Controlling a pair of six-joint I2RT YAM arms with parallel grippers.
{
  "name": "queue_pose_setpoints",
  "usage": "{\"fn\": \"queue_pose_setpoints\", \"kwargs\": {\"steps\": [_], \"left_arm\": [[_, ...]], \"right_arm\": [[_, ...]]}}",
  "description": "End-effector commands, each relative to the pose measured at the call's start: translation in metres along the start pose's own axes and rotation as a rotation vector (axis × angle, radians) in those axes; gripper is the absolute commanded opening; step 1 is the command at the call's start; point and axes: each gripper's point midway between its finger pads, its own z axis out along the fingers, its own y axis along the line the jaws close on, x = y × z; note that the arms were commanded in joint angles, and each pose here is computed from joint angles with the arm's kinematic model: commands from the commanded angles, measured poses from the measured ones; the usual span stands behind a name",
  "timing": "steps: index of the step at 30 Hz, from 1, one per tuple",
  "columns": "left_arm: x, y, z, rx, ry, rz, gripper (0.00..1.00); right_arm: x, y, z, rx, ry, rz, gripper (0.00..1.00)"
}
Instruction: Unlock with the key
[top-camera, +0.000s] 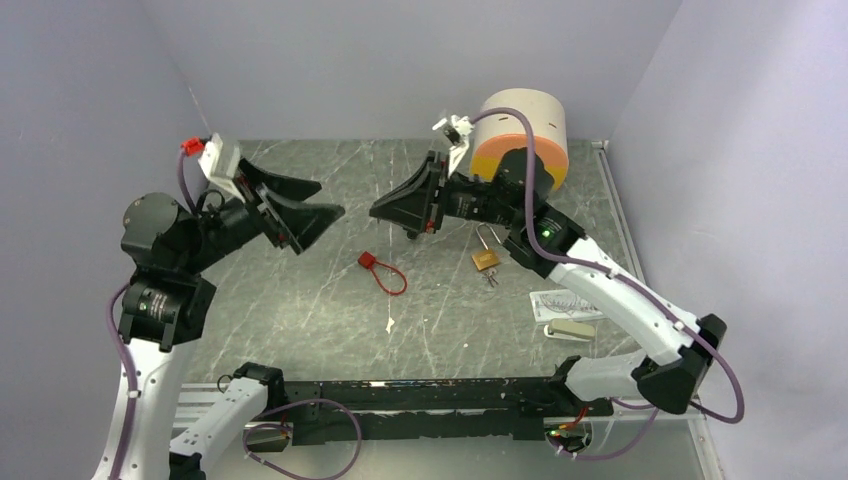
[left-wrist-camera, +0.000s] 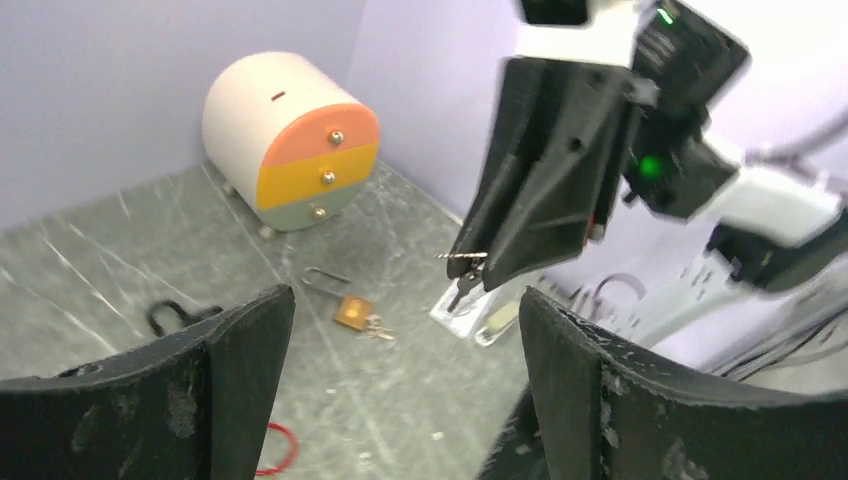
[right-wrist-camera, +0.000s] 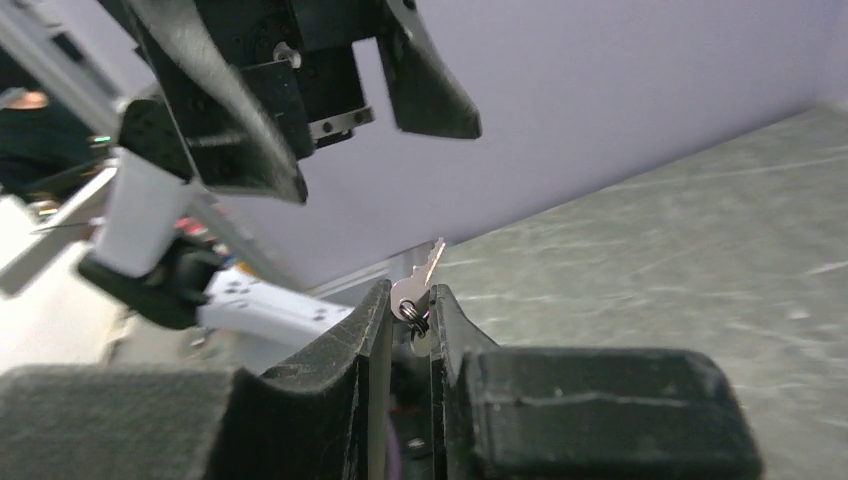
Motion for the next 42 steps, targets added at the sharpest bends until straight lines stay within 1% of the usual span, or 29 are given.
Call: {"fn": "queue_pose_setpoints", "kwargs": {"steps": [1,4,5,7,9,14,15,17,18,22,23,26,32,37,38,42], "left_arm": [[-0.021,0.018,0.008,-0.191,-0.085,-0.529,0.84],[-0.016,0.027,0.015,-0.234,-0.119,-0.824,0.79],[-0.014,0.027,0.021,-0.196,-0.123,-0.886,0.79],[-0.018,0.02,0.031,-0.086,-0.125,-0.956,0.78],[-0.021,0.019,0.04,-0.029,-0.111,-1.034,0.77],[-0.006,0.028,0.054,-0.08,0.019,-1.167,0.8],[-0.002,0.029,0.057,-0.081,0.04,-1.185,0.8],[0.008,0.035,0.061,-0.101,0.074,-1.232,0.74],[0.013,0.037,0.062,-0.108,0.086,-1.246,0.7],[0.025,0.041,0.063,-0.114,0.108,-1.276,0.45],[0.028,0.041,0.063,-0.12,0.117,-1.277,0.42],[0.033,0.04,0.061,-0.137,0.15,-1.263,0.4],[0.05,0.041,0.058,-0.21,0.237,-1.216,0.43],[0.051,0.044,0.061,-0.205,0.238,-1.208,0.39],[0.052,0.045,0.062,-0.2,0.239,-1.212,0.37],[0.057,0.046,0.064,-0.199,0.25,-1.222,0.37]], "right_arm": [[-0.03,-0.03,-0.021,0.236,-0.129,-0.271,0.0],[-0.037,-0.034,-0.027,0.282,-0.171,-0.384,0.0],[-0.038,-0.034,-0.027,0.292,-0.171,-0.436,0.0],[-0.037,-0.037,-0.023,0.32,-0.149,-0.498,0.0],[-0.035,-0.039,-0.019,0.33,-0.125,-0.543,0.0],[-0.031,-0.044,-0.009,0.356,-0.091,-0.642,0.0],[-0.03,-0.044,-0.007,0.359,-0.086,-0.654,0.0],[-0.029,-0.045,-0.004,0.37,-0.083,-0.67,0.0],[-0.029,-0.045,-0.003,0.375,-0.082,-0.675,0.0],[-0.026,-0.051,-0.001,0.4,-0.067,-0.68,0.0],[-0.025,-0.052,-0.001,0.405,-0.062,-0.679,0.0],[-0.022,-0.054,0.0,0.406,-0.048,-0.677,0.0],[-0.02,-0.056,0.003,0.405,-0.037,-0.671,0.0],[-0.017,-0.052,0.008,0.375,-0.029,-0.669,0.0],[-0.011,-0.054,0.008,0.375,-0.005,-0.661,0.0],[-0.005,-0.056,0.01,0.371,0.017,-0.657,0.0]]}}
